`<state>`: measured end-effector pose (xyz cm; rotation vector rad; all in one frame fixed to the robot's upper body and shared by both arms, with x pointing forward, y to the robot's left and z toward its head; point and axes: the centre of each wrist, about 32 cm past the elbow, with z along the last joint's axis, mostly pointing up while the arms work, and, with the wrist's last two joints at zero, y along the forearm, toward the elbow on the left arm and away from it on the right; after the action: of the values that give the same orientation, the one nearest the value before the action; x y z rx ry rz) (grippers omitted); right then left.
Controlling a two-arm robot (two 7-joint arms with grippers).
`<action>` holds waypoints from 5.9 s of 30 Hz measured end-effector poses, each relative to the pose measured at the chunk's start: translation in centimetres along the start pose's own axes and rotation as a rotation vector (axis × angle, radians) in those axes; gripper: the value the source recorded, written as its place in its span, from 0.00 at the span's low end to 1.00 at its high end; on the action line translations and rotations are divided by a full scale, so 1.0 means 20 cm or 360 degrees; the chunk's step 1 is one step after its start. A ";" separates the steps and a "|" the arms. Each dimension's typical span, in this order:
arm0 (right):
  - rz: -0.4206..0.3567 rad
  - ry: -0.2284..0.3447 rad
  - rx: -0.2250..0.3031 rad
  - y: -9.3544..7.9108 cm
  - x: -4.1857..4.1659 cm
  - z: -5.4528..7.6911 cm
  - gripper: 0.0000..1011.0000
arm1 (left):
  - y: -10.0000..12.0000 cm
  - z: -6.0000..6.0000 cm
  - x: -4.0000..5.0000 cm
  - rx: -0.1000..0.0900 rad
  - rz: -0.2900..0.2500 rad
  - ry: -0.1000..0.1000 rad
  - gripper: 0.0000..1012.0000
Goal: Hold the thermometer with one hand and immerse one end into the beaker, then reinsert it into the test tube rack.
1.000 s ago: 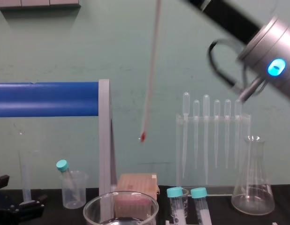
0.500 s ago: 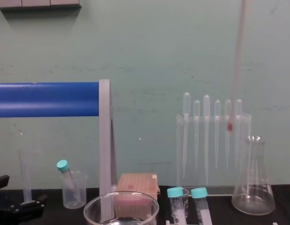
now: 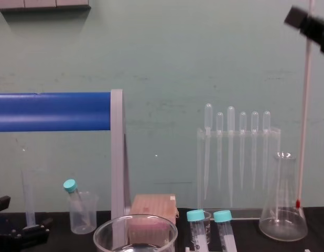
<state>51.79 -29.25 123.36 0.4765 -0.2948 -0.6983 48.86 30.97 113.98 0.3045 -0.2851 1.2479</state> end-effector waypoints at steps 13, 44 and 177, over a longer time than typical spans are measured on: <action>0.0015 0.0122 -0.0044 -0.04 0.017 -0.17 0.06 | 0.00 0.00 0.000 0.0000 0.0000 0.0000 1.00; -0.0033 0.0195 -0.0236 -0.17 -0.018 -0.29 0.06 | 0.00 0.00 0.000 0.0000 0.0000 0.0000 1.00; -0.1080 -0.0112 -0.0795 -0.38 -0.248 -0.26 0.99 | 0.00 0.00 0.000 0.0000 0.0000 0.0000 1.00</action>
<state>46.24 -29.27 114.47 0.0586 -0.0067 -1.4080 48.86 30.97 113.98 0.3045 -0.2851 1.2480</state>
